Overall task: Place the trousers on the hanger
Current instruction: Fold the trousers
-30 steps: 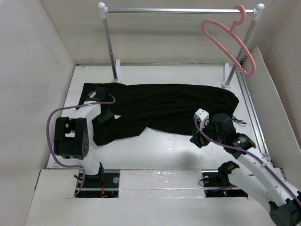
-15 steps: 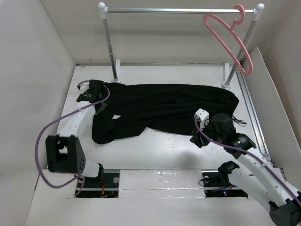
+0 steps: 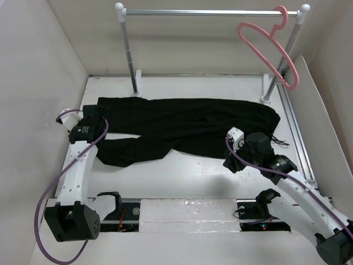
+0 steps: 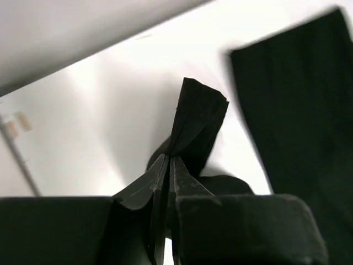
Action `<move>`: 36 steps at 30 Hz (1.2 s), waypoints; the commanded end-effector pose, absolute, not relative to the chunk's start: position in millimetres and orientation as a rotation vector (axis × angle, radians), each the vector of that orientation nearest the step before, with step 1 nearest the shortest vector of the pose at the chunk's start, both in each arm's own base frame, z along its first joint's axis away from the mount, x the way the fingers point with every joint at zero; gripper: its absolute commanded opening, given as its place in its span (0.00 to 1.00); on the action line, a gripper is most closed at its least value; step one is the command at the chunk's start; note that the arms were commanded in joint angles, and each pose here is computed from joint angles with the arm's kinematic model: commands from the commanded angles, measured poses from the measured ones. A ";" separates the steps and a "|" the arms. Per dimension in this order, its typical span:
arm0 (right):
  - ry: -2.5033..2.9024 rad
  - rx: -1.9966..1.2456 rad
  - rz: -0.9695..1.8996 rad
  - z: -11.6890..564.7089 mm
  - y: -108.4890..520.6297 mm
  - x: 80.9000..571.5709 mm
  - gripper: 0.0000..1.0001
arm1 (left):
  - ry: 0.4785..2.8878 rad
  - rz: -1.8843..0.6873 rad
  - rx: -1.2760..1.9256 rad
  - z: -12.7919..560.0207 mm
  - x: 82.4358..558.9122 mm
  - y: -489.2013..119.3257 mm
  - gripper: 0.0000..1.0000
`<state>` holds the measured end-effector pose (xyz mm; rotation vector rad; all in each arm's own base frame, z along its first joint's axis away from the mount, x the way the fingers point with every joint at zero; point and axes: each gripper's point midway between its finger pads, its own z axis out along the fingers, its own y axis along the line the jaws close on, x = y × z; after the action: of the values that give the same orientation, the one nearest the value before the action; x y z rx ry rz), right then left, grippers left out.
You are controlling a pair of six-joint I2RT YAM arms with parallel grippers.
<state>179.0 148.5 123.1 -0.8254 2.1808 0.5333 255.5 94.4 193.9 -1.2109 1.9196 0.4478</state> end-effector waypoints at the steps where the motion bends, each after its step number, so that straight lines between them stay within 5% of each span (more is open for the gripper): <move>1: 2.187 -0.793 0.502 129.5 145.6 182.3 0.52 | 1.750 0.617 -1.383 202.8 215.2 128.6 0.00; 7: 2.205 -0.713 0.376 147.2 126.8 189.0 0.59 | 1.587 0.996 -1.488 217.8 161.8 167.4 0.00; 10: 2.227 -0.626 0.330 150.7 113.8 193.3 0.69 | 1.505 0.925 -1.510 246.9 170.4 168.9 0.00; 22: 2.389 -0.288 0.226 133.0 60.0 210.1 0.73 | 1.470 0.705 -1.483 283.2 191.8 154.6 0.00; 28: 2.490 -0.055 0.090 125.4 21.3 223.9 0.76 | 1.417 0.438 -1.458 302.7 205.1 137.7 0.22; 36: 2.528 0.461 0.101 82.0 -31.7 241.7 0.76 | 1.473 -0.139 -1.223 333.6 276.3 68.3 0.26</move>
<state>224.5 -19.5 82.4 0.3112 2.6094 0.0859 242.6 103.7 323.3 -1.3574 1.4378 0.1163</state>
